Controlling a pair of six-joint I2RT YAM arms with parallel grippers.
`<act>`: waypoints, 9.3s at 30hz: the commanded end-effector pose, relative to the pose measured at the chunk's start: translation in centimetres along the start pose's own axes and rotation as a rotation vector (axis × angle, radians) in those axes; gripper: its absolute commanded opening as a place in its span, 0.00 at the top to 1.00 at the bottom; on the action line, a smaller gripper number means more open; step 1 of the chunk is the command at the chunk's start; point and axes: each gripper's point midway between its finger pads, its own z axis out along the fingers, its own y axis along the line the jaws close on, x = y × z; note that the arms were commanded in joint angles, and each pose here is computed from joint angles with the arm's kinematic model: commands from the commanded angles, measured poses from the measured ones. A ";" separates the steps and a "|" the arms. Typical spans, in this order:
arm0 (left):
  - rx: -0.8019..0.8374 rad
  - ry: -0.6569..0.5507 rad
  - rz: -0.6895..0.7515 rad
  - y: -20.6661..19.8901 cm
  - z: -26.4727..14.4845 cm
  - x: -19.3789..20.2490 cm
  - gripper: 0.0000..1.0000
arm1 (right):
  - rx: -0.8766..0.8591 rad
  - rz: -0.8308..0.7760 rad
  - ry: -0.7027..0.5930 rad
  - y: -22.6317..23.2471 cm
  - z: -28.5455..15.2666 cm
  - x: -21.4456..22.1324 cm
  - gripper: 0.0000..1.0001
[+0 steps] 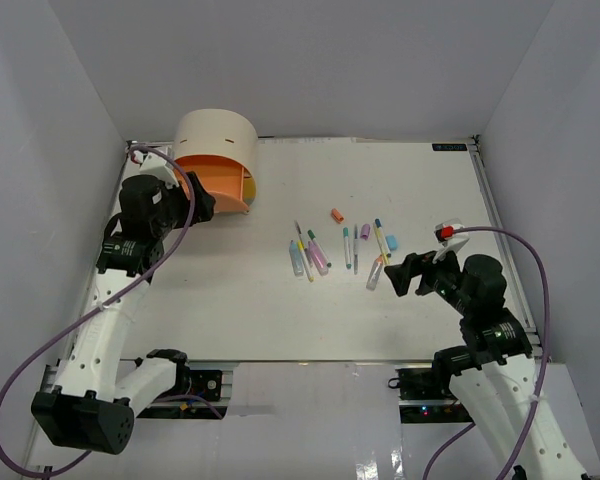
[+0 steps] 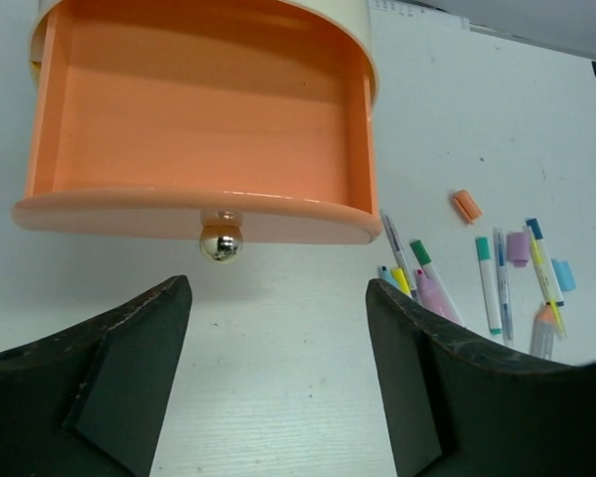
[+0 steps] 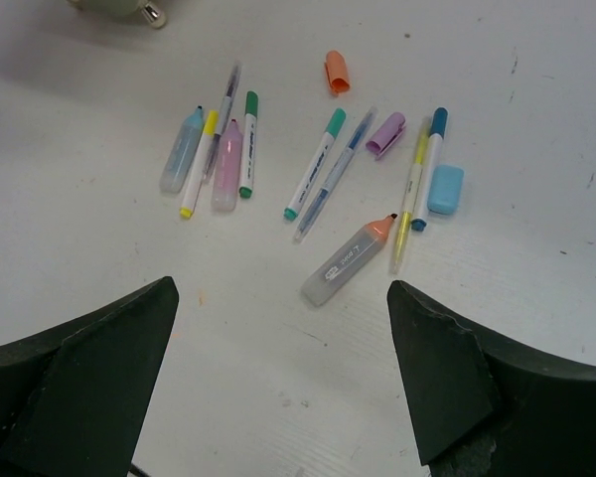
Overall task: Sort the stationery into containers
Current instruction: Open the drawer in the storage box, then pick up the pen from the center of the board, then place the pen in the drawer, then pick up the pen from the center of the board, then place the pen in the drawer.
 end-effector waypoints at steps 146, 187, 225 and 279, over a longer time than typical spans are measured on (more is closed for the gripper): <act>0.382 -0.047 -0.268 -20.0 2.7 -3.1 0.97 | -0.366 0.023 -0.023 13.3 11.3 -9.1 0.21; -0.124 -0.227 -0.492 2.8 7.5 -8.6 0.27 | 0.097 -0.076 0.270 3.4 12.4 2.3 0.01; 0.039 0.033 -0.141 -0.8 -1.7 -4.0 0.02 | 0.380 -0.002 0.649 -0.5 19.7 14.6 0.80; 0.353 0.051 -0.362 -15.6 3.8 -4.7 0.93 | -0.323 -0.108 0.044 11.8 11.8 -5.0 0.03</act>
